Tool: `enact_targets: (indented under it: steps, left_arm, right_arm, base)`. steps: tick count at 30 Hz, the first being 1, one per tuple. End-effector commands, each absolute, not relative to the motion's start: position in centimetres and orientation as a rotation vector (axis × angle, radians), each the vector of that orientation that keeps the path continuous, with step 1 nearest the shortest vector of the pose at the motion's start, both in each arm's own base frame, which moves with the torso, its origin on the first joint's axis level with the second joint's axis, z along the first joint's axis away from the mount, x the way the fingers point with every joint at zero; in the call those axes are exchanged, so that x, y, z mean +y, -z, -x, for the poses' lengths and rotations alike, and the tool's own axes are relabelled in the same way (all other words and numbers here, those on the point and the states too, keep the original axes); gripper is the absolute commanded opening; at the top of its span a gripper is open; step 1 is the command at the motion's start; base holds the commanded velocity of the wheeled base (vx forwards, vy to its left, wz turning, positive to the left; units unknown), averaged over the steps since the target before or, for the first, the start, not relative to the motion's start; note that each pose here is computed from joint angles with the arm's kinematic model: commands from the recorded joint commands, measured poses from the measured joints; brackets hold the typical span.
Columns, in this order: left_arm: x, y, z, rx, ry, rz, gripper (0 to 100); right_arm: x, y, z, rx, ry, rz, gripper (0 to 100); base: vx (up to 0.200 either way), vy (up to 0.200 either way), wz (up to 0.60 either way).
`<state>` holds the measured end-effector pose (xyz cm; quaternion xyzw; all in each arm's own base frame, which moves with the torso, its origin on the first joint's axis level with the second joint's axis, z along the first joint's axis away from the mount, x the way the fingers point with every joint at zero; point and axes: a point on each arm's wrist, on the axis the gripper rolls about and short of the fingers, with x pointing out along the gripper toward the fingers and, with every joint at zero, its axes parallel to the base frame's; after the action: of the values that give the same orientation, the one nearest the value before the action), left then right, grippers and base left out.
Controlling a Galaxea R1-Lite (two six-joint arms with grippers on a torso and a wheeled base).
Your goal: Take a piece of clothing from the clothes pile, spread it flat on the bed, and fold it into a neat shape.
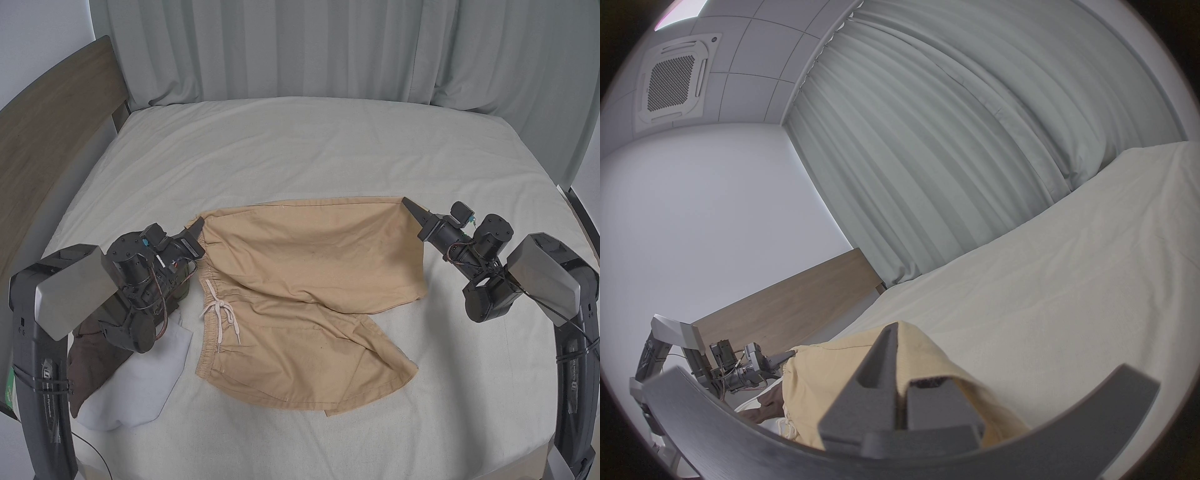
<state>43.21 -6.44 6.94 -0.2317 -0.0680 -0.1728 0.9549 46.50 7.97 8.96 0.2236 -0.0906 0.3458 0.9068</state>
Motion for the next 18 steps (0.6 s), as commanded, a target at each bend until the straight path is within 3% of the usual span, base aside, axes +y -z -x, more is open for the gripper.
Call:
enact_targets:
  steps: [1, 3, 4, 5, 6, 18]
  left_arm:
    - [-6.5, -6.7, -43.3, -0.135, 0.351, 0.472, 0]
    - [-6.5, -6.6, -43.4, -0.138, 0.353, 0.471, 0]
    - [-6.5, -6.5, -43.5, -0.136, 0.352, 0.470, 100]
    - [-6.5, -6.3, -43.6, -0.134, 0.353, 0.467, 100]
    - [-6.5, -6.1, -43.6, -0.130, 0.352, 0.464, 100]
    - [-7.4, -4.8, -43.3, -0.077, 0.366, 0.524, 100]
  right_arm:
    - [8.1, -9.1, -46.7, -0.197, -0.717, -0.460, 0]
    - [8.0, -9.0, -47.1, -0.196, -0.715, -0.460, 0]
    - [8.1, -9.0, -47.1, -0.186, -0.711, -0.463, 0]
    - [8.1, -8.9, -47.2, -0.180, -0.708, -0.463, 0]
    - [8.0, -9.1, -47.3, -0.179, -0.706, -0.464, 100]
    - [6.4, -9.8, -46.8, -0.188, -0.675, -0.459, 100]
  base:
    - [0.000, 0.000, 0.00]
    - [0.000, 0.000, 0.00]
    - [0.000, 0.000, 0.00]
    - [0.000, 0.000, 0.00]
    - [0.000, 0.000, 0.00]
    - [0.000, 0.000, 0.00]
